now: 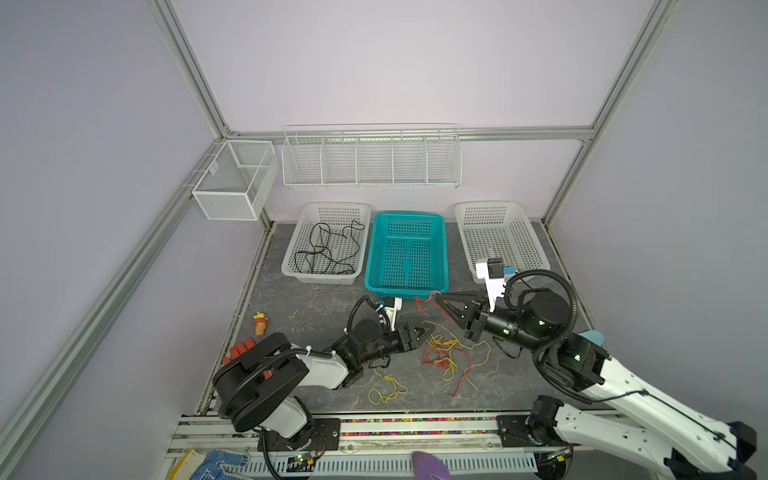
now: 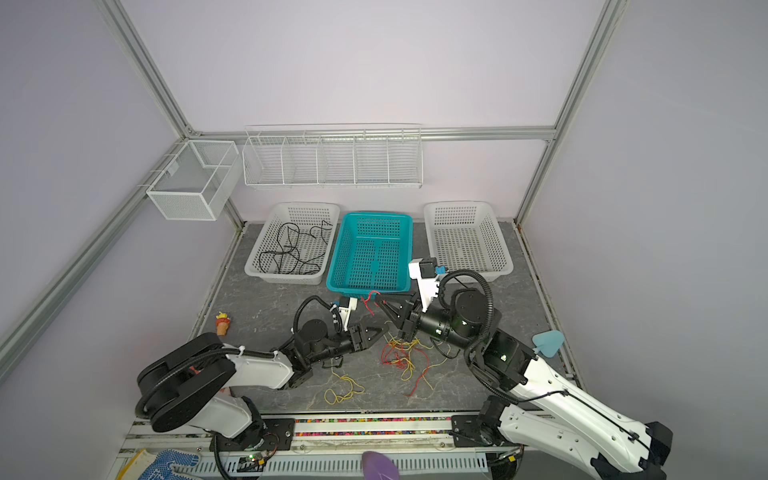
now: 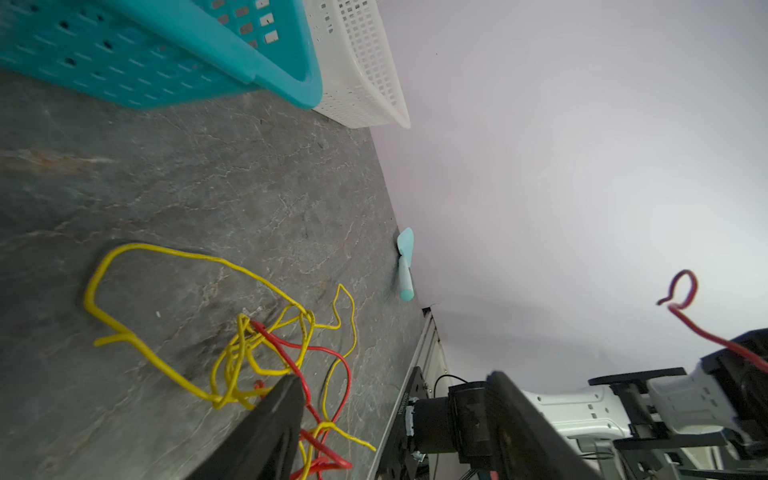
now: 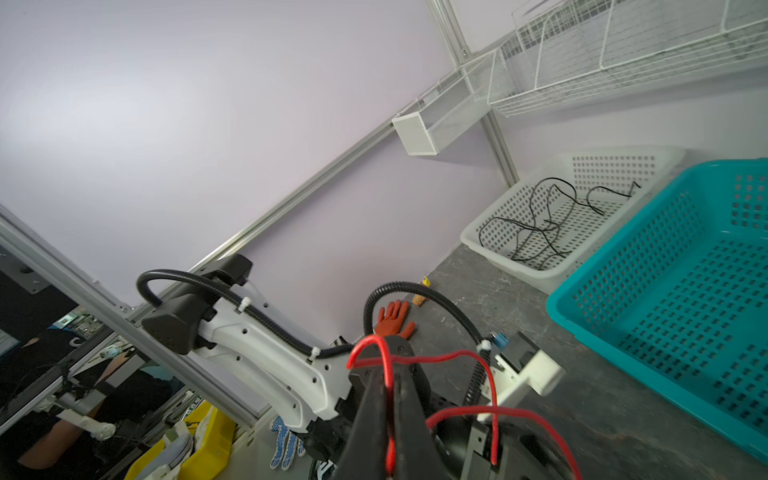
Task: Untangle the cables
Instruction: 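Lift the red wire with right gripper toward the teal basket while left hovers, then lower the red wire into the teal basket and open the right gripper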
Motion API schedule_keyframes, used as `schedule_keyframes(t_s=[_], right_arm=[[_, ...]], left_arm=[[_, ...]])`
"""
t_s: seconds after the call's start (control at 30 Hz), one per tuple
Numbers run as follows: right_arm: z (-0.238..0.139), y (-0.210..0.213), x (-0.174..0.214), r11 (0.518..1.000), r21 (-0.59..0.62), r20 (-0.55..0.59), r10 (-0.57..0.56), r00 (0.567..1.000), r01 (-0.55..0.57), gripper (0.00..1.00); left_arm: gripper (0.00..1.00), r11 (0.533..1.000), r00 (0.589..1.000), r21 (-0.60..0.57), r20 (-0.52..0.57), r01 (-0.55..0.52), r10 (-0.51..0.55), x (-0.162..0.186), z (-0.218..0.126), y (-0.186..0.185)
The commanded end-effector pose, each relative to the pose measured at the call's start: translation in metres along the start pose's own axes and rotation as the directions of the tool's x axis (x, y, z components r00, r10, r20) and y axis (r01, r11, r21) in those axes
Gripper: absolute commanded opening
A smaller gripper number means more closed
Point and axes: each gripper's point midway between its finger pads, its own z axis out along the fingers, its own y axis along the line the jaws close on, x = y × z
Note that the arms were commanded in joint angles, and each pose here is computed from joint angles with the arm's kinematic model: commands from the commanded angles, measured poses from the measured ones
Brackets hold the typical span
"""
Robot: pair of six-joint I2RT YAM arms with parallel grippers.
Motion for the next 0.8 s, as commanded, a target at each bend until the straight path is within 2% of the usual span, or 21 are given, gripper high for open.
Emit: schedule_keyframes(t_s=[0.0, 0.17, 0.37, 0.77], right_arm=[[-0.007, -0.017, -0.01, 0.994, 0.106, 0.005, -0.018, 1.0, 0.017, 0.06], [-0.007, -0.033, -0.02, 0.987, 0.162, -0.007, -0.002, 1.0, 0.003, 0.06], [0.001, -0.051, -0.033, 0.976, 0.215, -0.009, 0.023, 1.0, -0.02, 0.06], [0.057, -0.091, -0.035, 0.964, 0.256, -0.092, 0.095, 0.991, -0.068, 0.06]], left_arm=[[0.71, 0.987, 0.997, -0.144, -0.024, -0.078, 0.075, -0.001, -0.003, 0.016], [0.72, 0.95, 0.988, -0.27, -0.039, -0.155, 0.15, -0.01, -0.017, 0.021], [0.75, 0.886, 0.972, -0.414, 0.007, -0.211, 0.235, -0.024, -0.051, 0.031], [0.75, 0.749, 0.948, -0.628, 0.055, -0.211, 0.313, -0.038, -0.12, 0.048]])
